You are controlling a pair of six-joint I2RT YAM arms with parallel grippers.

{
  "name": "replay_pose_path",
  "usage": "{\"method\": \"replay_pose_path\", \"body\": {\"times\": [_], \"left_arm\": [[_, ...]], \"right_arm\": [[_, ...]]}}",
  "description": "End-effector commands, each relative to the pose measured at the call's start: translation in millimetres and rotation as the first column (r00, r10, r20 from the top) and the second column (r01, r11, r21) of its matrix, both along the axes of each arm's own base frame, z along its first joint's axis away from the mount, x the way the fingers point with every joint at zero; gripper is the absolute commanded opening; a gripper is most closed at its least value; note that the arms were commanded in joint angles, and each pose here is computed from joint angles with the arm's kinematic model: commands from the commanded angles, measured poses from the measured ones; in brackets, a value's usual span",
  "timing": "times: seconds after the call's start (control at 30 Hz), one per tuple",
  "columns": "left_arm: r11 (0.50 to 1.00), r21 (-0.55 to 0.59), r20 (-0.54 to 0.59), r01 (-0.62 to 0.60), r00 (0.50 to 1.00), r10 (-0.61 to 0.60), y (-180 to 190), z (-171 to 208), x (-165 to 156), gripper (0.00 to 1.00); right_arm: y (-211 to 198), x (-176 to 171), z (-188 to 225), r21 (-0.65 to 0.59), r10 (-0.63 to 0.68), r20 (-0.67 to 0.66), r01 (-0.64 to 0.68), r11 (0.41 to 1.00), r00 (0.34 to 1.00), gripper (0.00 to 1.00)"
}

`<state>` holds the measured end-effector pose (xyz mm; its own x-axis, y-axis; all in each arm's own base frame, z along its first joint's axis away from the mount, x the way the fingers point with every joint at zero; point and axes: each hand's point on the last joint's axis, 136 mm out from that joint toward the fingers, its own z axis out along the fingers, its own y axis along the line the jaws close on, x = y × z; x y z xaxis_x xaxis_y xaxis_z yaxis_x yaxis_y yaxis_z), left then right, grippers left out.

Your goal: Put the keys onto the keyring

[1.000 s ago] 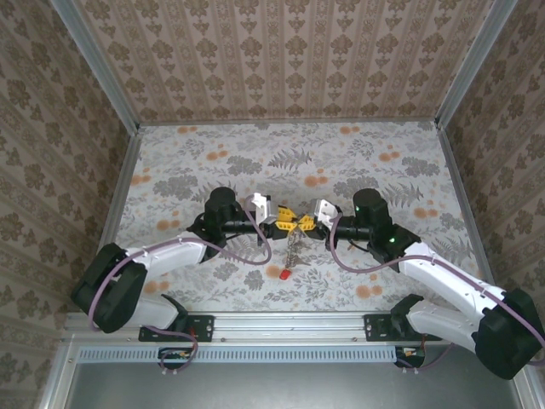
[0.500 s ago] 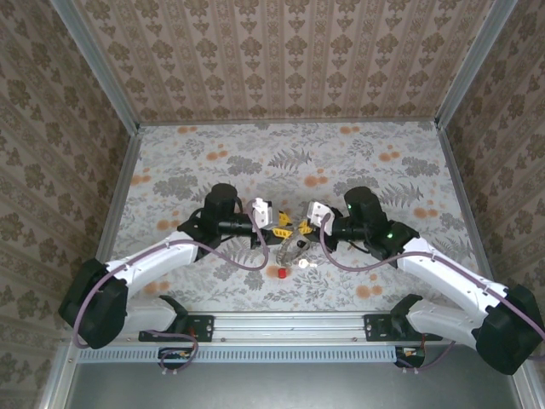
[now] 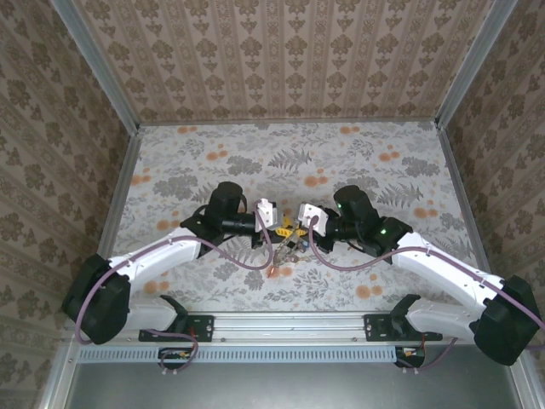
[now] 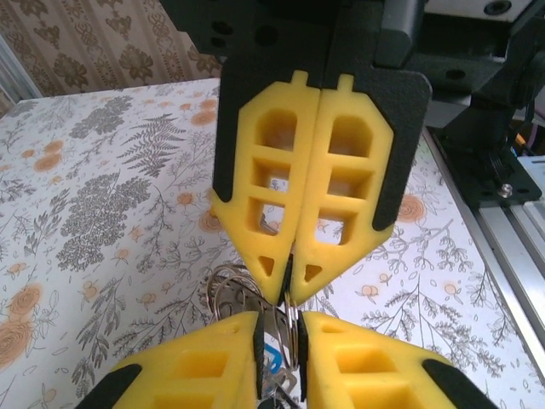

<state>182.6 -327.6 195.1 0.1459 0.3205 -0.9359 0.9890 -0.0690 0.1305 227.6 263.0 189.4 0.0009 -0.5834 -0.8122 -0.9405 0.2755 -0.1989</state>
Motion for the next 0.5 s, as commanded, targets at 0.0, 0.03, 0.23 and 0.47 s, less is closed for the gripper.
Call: {"method": "replay_pose_path", "body": {"times": [0.0, 0.03, 0.23, 0.47], "left_arm": [[1.000, 0.018, 0.030, 0.016, 0.999, -0.017, -3, 1, 2, 0.16], [1.000, 0.022, 0.032, 0.022, 0.999, -0.023, -3, 0, 1, 0.13], [0.995, 0.090, 0.038, 0.032, 0.999, -0.036, -6, -10, -1, 0.11], [0.992, 0.130, 0.045, 0.005, 0.999, -0.011, -8, -17, 3, 0.04]], "right_arm": [[5, 2, 18, 0.012, 0.016, 0.044, -0.017, 1.000, 0.999, 0.00], [6, 1, 19, 0.015, 0.021, 0.045, -0.022, 1.000, 0.999, 0.00], [8, 1, 20, 0.017, 0.026, 0.047, -0.027, 0.999, 0.999, 0.00], [9, 1, 20, 0.026, 0.024, 0.043, -0.025, 0.999, 0.999, 0.00]]}}
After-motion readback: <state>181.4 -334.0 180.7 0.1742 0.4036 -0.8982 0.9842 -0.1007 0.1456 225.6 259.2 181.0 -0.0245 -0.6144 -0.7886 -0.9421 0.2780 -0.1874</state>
